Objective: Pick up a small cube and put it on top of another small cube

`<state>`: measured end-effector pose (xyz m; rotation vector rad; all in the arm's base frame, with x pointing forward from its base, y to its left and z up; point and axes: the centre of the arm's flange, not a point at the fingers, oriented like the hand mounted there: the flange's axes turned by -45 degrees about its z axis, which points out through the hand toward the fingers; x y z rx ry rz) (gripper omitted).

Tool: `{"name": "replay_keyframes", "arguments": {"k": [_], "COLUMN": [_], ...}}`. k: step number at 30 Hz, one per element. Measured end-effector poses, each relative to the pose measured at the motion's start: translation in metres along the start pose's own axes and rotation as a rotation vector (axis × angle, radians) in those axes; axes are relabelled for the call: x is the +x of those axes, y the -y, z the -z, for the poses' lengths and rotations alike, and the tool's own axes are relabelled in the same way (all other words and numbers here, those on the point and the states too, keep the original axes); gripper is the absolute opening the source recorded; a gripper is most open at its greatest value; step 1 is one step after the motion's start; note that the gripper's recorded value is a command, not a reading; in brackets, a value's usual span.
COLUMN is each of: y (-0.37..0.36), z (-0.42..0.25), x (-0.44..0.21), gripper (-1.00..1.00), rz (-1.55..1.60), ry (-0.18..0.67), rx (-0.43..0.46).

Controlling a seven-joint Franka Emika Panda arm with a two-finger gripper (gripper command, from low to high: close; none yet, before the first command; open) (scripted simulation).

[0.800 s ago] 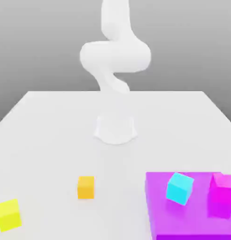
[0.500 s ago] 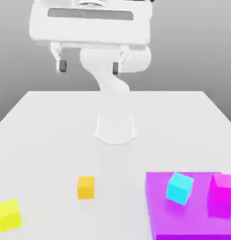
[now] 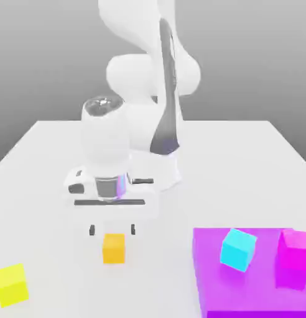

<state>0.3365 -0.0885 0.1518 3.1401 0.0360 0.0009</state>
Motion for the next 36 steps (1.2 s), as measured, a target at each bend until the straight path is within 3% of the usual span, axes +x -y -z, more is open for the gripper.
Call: {"name": "replay_keyframes", "arguments": {"k": [2, 3, 10, 19, 28, 32, 33, 36], "y": [0.000, 0.000, 0.001, 0.015, 0.231, 0.252, 0.253, 0.253], "z": [-0.017, -0.024, -0.024, 0.047, 0.148, 0.114, 0.103, 0.103], "x": [-0.001, -0.002, -0.002, 0.014, 0.084, 0.084, 0.083, 0.083], "gripper": [0.00, -1.00, -1.00, -1.00, -1.00, -1.00, 1.00, 1.00], "rz": [0.000, 0.000, 0.000, 0.015, 0.265, 0.282, 0.283, 0.283], "ry": [0.001, 0.001, 0.001, 0.000, 0.000, 0.000, 0.000, 0.000], "rx": [0.000, 0.000, 0.001, 0.003, 0.005, 0.001, 0.002, 0.002]}}
